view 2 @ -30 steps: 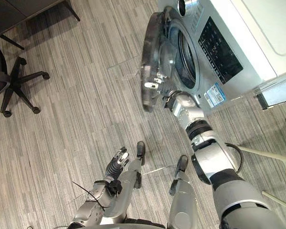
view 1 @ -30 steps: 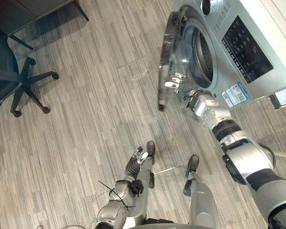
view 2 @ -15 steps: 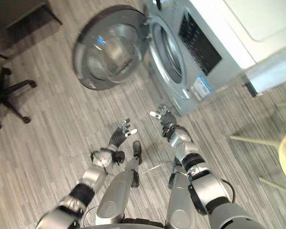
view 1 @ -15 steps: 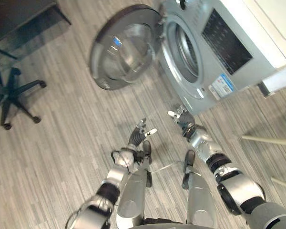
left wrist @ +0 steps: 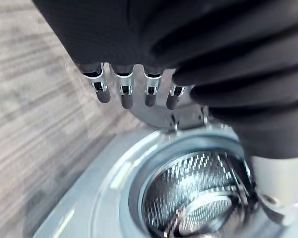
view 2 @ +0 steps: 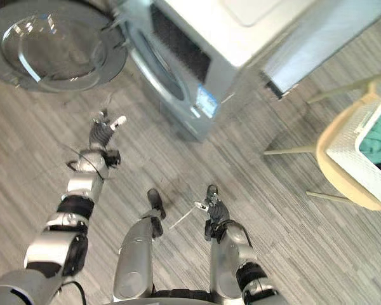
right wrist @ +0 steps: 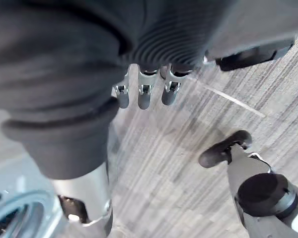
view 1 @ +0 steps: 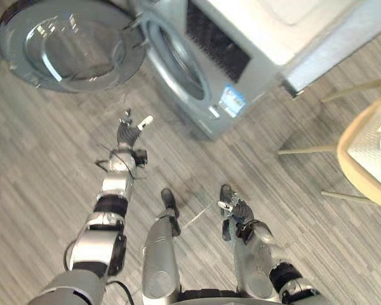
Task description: Pick up the laundry basket with both hands and put the clothes into the washing machine.
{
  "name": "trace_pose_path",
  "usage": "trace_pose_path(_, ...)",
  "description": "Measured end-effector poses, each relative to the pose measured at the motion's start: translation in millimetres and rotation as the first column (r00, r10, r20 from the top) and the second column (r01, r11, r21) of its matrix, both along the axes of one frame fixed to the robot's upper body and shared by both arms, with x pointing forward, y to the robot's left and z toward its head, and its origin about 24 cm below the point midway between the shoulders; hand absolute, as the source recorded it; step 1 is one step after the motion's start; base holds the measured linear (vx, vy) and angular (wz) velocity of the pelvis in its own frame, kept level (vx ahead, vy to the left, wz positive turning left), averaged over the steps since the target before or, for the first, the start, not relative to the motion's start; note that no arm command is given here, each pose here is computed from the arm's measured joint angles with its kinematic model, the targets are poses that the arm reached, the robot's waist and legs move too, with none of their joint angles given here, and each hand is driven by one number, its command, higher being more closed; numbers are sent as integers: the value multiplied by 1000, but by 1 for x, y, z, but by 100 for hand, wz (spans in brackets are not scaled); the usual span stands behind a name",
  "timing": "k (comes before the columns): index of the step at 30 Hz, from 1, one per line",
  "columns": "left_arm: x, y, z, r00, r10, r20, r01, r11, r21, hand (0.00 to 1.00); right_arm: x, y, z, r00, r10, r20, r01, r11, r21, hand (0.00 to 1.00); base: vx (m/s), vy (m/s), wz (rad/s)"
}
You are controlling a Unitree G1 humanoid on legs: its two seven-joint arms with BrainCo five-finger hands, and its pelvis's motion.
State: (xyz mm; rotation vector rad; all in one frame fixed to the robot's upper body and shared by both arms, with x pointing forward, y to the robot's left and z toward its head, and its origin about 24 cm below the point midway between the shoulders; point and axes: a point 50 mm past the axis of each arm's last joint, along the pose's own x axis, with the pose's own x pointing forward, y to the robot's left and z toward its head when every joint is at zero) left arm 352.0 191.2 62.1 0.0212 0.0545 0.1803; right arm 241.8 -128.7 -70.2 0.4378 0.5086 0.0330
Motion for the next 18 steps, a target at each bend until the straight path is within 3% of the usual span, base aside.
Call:
trace_pose_path(3,-30,-30,-45,994,-41,-96,27,988,-149,0,-3,-14,7,994,-104,31,104,995,8,0,-17,148,-126)
trace_pose_path(6,-91,-57,-106,950,-147,-275,70,960,-272,0,-7,-40,23,963,-250,102,250,968,4,0,-30,167,-126)
trace_pose_path(11,-152,-42,-154,867,-152,-475,-22,940,-340,0,-17,-57,27,900,-426,98,422,905,57,0,112,-25,-51)
trace_pose_path(15,-170,-40,-168,838,-130,-530,-148,880,-450,0,-9,-84,72,773,-567,284,557,821,124,0,104,-61,-45)
trace_pose_path(18,-173,-39,-170,833,-122,-539,-170,871,-461,0,-6,-92,104,676,-600,427,611,781,129,0,83,-70,-81)
